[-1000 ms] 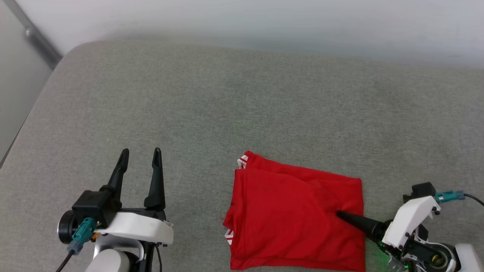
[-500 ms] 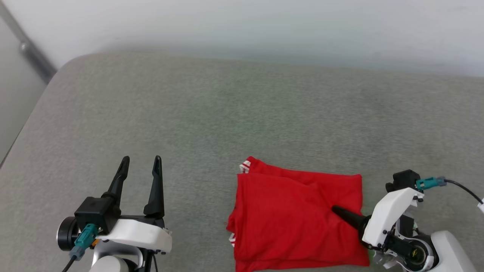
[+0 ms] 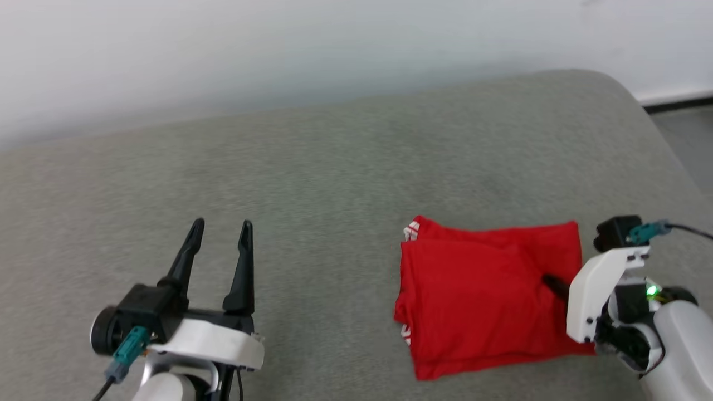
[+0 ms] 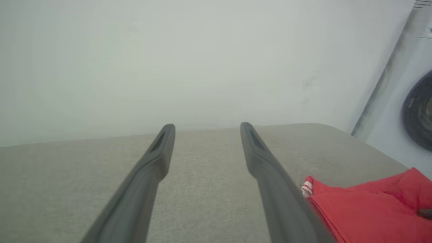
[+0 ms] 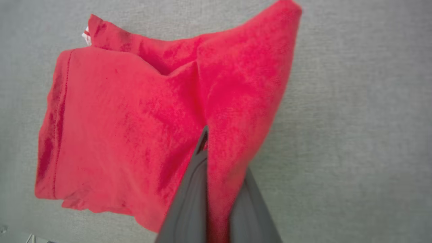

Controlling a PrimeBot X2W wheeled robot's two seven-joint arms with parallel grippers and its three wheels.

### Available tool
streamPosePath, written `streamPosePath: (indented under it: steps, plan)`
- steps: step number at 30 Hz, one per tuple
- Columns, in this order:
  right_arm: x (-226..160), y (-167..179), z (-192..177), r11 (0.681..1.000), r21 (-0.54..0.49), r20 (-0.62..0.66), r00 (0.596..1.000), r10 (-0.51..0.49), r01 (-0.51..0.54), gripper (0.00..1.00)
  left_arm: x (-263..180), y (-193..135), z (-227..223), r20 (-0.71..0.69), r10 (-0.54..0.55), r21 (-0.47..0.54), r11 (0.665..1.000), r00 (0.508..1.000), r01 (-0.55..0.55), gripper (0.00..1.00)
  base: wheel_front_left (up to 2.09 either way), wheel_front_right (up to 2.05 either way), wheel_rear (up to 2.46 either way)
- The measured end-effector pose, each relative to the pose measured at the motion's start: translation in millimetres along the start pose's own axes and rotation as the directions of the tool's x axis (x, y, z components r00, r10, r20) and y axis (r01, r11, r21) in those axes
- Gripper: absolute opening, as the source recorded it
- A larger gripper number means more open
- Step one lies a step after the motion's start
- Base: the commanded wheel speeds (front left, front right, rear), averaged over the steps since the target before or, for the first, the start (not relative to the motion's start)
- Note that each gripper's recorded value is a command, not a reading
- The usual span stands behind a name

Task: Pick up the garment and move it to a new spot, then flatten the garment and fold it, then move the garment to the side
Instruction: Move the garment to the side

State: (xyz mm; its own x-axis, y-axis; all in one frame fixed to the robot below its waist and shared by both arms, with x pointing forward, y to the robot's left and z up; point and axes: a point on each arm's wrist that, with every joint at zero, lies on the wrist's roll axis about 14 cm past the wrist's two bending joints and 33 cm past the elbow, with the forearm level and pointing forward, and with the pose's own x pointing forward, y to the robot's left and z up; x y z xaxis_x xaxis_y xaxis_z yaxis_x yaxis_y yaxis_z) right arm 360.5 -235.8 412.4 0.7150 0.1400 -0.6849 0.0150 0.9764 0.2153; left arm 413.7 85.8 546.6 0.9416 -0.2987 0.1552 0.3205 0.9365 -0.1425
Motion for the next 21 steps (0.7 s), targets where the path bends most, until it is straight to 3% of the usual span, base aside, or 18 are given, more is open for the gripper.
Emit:
streamPosePath:
  steps: [4,8,15,21]
  plan:
    - [-6,-42,18,0.993,0.001,0.056,0.992,-0.117,0.117,0.00,34,-27,0,0.020,-0.114,-0.007,0.993,0.993,0.114,1.00,0.00,0.00,0.00]
    - [-5,-93,47,0.965,-0.024,0.102,0.960,-0.259,0.263,0.00,67,-44,-9,0.025,-0.212,-0.005,0.977,0.977,0.212,1.00,0.00,0.00,0.00]
    - [4,-177,76,0.868,-0.044,0.140,0.863,-0.485,0.495,0.00,110,-51,-56,-0.016,-0.303,-0.041,0.952,0.953,0.302,1.00,0.00,0.00,0.00]
    - [17,-221,90,0.784,-0.048,0.216,0.772,-0.597,0.619,0.00,129,-45,-106,-0.076,-0.335,-0.065,0.942,0.939,0.331,1.00,0.00,0.00,0.00]
